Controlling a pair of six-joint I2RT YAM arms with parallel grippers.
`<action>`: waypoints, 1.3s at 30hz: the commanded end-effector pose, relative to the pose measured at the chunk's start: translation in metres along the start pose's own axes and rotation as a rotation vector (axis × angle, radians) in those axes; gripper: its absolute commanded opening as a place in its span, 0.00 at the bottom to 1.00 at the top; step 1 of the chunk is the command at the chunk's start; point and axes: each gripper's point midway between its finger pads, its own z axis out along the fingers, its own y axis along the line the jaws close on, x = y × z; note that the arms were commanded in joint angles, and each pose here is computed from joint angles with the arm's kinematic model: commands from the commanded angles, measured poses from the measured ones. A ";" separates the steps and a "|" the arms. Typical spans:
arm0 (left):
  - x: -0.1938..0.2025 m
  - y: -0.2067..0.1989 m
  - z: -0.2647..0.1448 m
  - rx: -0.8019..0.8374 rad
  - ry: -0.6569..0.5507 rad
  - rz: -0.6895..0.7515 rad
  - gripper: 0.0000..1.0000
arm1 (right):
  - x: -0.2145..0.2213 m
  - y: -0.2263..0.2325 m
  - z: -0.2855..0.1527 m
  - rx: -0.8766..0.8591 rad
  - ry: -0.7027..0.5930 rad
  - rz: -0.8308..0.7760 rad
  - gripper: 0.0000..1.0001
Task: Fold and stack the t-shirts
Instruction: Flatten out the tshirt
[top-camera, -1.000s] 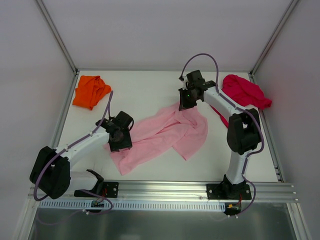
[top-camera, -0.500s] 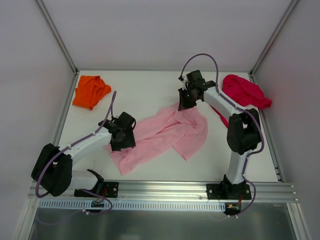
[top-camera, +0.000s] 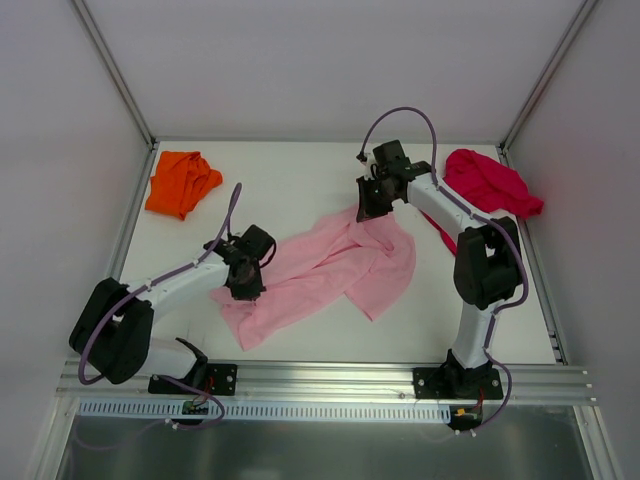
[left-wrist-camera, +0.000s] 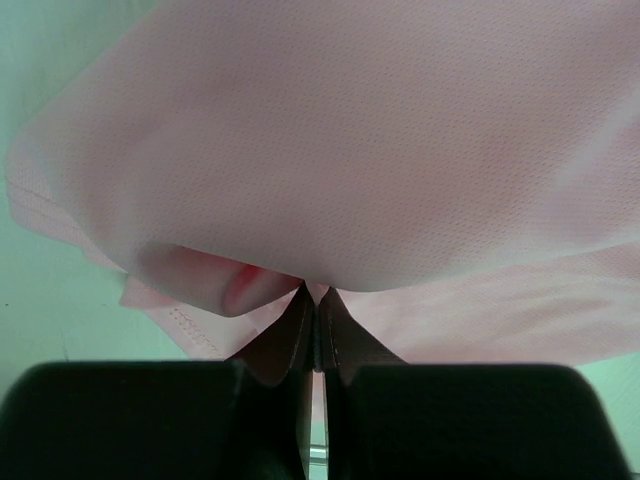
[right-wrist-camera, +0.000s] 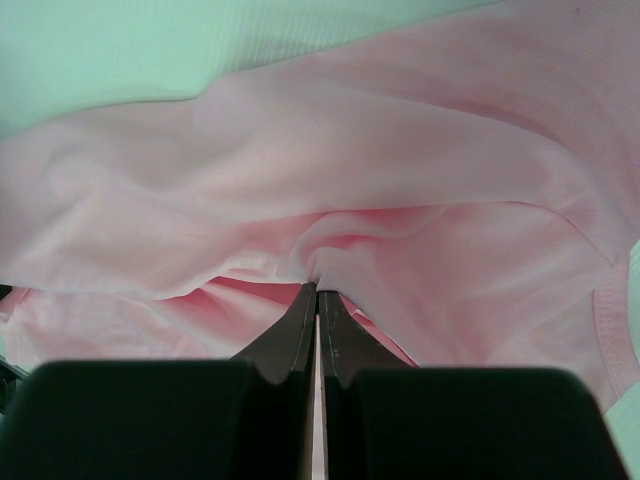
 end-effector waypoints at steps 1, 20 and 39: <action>-0.015 -0.002 -0.016 0.011 -0.073 -0.006 0.00 | -0.014 0.004 -0.022 -0.003 -0.060 -0.021 0.01; -0.070 0.011 -0.099 0.002 -0.324 -0.101 0.00 | -0.001 -0.039 -0.034 0.235 -0.055 -0.037 0.63; -0.076 0.018 -0.123 0.021 -0.377 -0.127 0.00 | 0.034 -0.077 -0.019 0.403 0.055 -0.015 0.59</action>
